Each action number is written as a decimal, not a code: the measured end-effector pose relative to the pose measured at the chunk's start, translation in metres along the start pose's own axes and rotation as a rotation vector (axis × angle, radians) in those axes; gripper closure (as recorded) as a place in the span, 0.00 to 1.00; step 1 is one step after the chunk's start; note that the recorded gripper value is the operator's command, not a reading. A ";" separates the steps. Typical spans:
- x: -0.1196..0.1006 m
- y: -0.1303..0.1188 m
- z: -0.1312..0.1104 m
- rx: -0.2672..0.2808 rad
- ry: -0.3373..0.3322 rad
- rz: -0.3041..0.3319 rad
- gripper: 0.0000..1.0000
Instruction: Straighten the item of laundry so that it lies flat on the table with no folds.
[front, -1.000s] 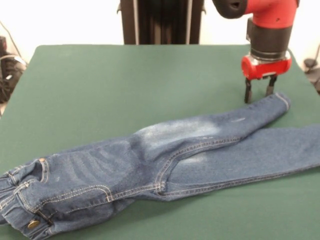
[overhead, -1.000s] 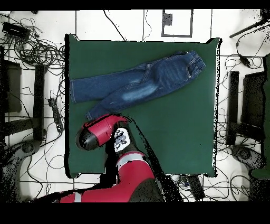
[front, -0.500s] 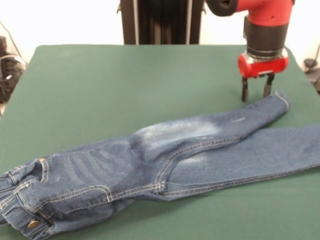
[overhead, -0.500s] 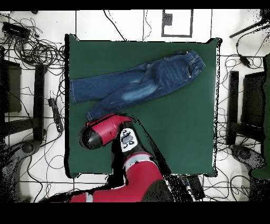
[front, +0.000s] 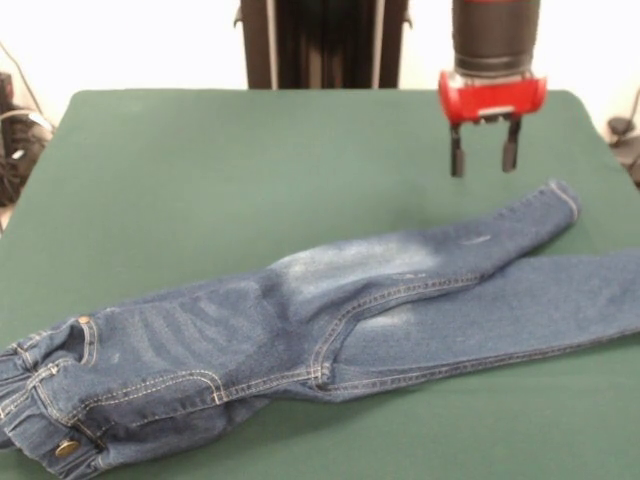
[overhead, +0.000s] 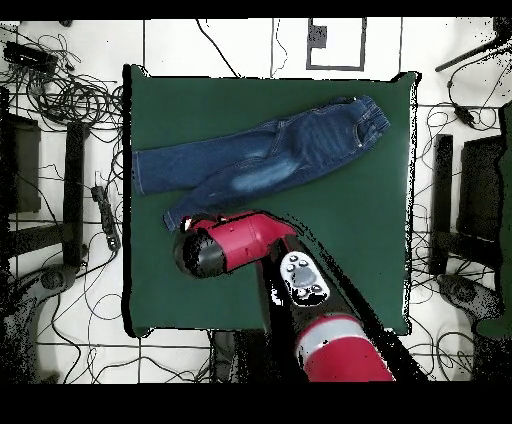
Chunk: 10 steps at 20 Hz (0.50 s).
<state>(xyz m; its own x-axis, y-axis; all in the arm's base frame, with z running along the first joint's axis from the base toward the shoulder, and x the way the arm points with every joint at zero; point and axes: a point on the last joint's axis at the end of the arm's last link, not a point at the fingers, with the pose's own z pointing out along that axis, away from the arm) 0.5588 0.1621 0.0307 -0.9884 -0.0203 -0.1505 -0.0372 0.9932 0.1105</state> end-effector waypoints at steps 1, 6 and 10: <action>-0.002 -0.002 -0.003 0.001 -0.001 0.006 0.00; -0.019 -0.004 -0.032 0.018 -0.011 0.042 0.00; -0.024 0.007 -0.040 0.016 -0.018 0.047 0.00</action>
<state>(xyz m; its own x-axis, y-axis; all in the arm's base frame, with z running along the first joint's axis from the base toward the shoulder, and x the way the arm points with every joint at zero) 0.5761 0.1645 0.0747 -0.9862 0.0284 -0.1631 0.0118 0.9947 0.1018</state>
